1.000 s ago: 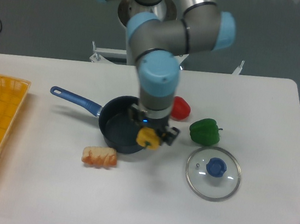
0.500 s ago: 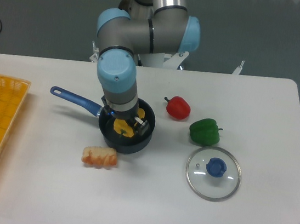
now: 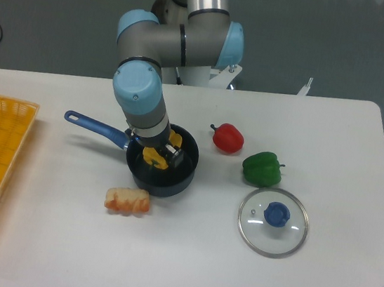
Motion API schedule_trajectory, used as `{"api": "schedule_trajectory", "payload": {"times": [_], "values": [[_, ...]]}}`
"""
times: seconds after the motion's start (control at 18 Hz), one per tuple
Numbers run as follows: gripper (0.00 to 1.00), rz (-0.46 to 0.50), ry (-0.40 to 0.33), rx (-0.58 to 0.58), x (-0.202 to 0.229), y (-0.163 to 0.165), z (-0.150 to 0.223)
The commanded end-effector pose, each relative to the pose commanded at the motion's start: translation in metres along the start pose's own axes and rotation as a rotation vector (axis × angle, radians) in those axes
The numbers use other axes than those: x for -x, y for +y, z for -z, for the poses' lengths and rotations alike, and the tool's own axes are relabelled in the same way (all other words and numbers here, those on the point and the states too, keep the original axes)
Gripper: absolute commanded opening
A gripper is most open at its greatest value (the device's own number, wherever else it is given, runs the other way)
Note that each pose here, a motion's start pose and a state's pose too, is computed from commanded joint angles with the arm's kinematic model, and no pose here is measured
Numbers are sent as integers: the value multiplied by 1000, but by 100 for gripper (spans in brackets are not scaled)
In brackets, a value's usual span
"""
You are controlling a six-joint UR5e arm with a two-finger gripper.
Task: Place the yellow pepper in the pot
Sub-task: 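Lower the yellow pepper into the saucepan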
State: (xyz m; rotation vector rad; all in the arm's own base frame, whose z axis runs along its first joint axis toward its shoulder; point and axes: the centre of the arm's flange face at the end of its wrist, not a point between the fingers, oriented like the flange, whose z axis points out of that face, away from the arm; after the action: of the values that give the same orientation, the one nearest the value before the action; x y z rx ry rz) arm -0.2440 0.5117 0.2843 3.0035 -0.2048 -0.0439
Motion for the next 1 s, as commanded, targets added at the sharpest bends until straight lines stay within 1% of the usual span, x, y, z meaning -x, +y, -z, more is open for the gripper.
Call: {"api": "schedule_trajectory", "payload": {"times": [0.28,0.56,1.0], "values": [[58,-7,9,18,-4,-1,-15],[58,-6,14,26,-7,-1,-20],[59,-22,17,33,-10,-14,-40]]}}
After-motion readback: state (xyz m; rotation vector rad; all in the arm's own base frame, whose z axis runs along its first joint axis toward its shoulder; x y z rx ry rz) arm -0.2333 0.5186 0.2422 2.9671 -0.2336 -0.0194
